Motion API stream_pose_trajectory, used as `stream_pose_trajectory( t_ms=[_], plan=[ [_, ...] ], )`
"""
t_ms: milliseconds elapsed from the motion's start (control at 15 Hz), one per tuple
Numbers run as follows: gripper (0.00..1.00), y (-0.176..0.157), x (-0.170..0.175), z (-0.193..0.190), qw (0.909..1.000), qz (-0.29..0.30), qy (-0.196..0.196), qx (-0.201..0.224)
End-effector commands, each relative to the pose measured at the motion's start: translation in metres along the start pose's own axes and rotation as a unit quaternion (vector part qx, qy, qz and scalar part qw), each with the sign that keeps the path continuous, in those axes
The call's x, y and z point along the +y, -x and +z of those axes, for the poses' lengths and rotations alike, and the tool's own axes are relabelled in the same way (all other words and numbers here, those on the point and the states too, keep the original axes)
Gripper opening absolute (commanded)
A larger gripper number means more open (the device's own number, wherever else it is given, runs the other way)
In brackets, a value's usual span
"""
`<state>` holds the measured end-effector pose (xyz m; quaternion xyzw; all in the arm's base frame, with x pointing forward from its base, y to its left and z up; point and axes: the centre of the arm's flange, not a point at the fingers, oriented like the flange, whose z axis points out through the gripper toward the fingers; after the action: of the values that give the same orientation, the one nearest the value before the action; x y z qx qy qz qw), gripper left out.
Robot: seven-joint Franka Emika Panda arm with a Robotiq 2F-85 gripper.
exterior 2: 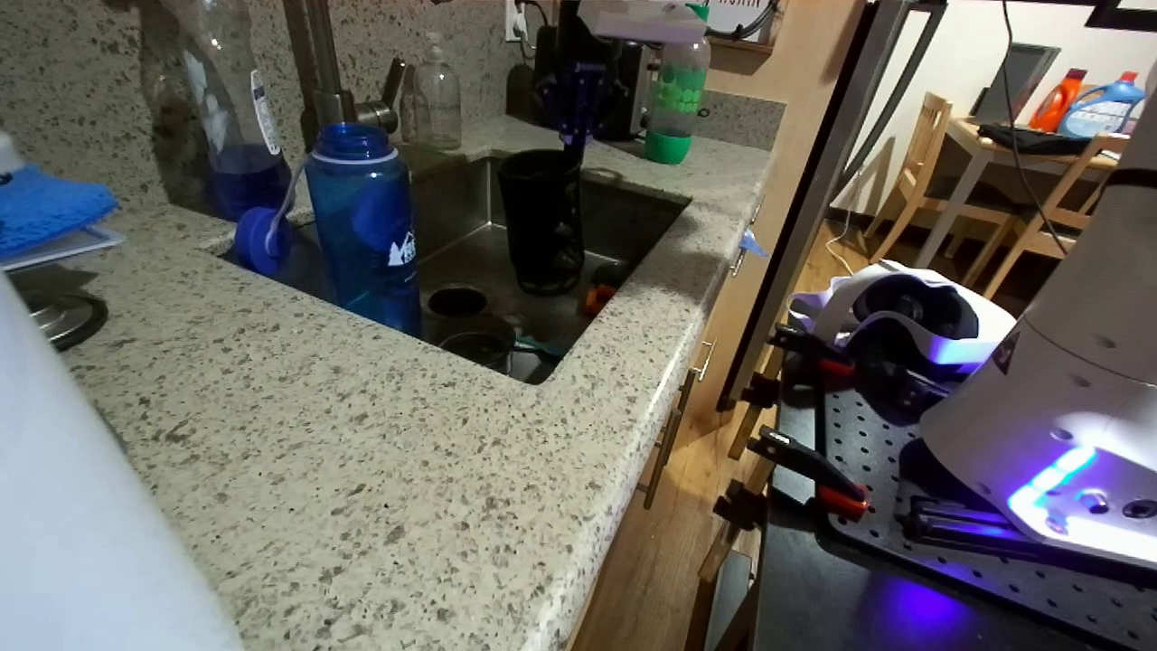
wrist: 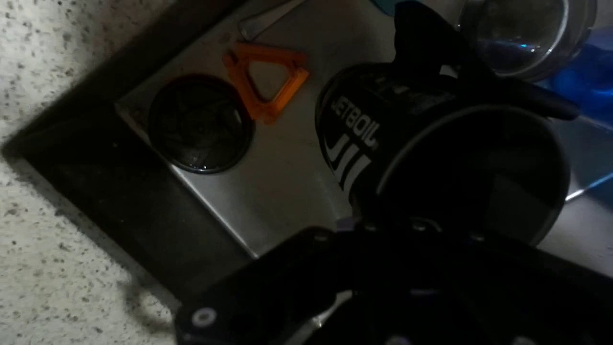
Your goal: Put the black flask on the right side of the countertop and the blue bottle on the left side
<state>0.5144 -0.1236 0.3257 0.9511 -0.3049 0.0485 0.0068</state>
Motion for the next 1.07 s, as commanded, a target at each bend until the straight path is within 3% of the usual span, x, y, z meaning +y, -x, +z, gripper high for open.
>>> stream_pose_trajectory(
  t_ms=[0, 533, 1000],
  plan=[
    [0.05, 0.018, 0.013, -0.034, 0.9993, 0.014, -0.032, 0.013],
    [0.05, 0.008, 0.034, -0.077, 0.9962, 0.044, -0.062, 0.042],
    [0.04, 0.001, 0.081, -0.134, 0.9895, 0.092, -0.078, 0.080]
  ],
)
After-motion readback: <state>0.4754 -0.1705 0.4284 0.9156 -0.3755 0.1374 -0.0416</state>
